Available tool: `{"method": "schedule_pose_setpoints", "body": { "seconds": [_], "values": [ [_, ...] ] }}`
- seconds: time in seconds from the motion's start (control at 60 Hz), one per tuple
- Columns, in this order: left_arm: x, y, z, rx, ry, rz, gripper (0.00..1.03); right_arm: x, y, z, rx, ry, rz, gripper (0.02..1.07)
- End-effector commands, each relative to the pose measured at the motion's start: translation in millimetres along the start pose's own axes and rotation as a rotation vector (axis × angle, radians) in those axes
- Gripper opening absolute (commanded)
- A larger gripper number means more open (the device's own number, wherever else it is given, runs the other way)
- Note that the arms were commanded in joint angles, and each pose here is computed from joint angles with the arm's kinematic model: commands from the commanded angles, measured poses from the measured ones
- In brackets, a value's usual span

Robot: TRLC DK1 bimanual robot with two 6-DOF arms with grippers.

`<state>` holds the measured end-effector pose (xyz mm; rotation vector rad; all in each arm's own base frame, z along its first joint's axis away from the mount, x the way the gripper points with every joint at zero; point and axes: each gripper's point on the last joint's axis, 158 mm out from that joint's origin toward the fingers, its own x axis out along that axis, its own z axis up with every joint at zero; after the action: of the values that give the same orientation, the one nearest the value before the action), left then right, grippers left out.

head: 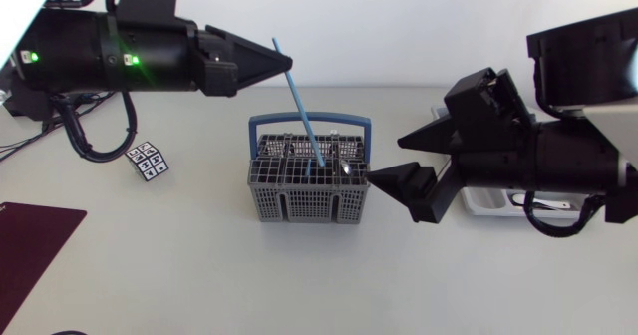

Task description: Transfer all utensils from the basket to the drawer tray.

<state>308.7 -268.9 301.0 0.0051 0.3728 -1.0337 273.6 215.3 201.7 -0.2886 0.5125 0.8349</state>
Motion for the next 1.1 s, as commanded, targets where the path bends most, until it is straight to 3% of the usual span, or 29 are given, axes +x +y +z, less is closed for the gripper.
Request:
{"method": "schedule_pose_setpoints", "body": {
  "seconds": [0.0,0.2,0.5,0.733,0.917,1.083],
  "values": [
    [7.8,2.3,-1.3,-0.092,0.033,-0.041,0.04,-0.8,11.5,11.0,0.004,-0.005,0.037,1.02],
    [22.8,0.7,-18.4,-0.24,0.124,-0.12,0.03,4.7,34.5,24.3,-0.016,-0.012,0.113,0.97],
    [37.4,-3.8,-29.7,-0.34,0.18,-0.198,0.03,26.4,47.7,16.4,0.002,0.033,0.192,0.91],
    [38.9,-4.8,-33.1,-0.36,0.194,-0.224,0.03,40.3,49.2,18.2,0.006,0.039,0.205,0.73],
    [39.0,-4.2,-34.1,-0.361,0.196,-0.224,0.03,50.8,46.5,21.4,0.011,0.04,0.203,0.45],
    [38.6,-3.3,-35.7,-0.363,0.196,-0.226,0.03,56.1,45.8,19.5,0.018,0.053,0.206,0.35]
  ]
}}
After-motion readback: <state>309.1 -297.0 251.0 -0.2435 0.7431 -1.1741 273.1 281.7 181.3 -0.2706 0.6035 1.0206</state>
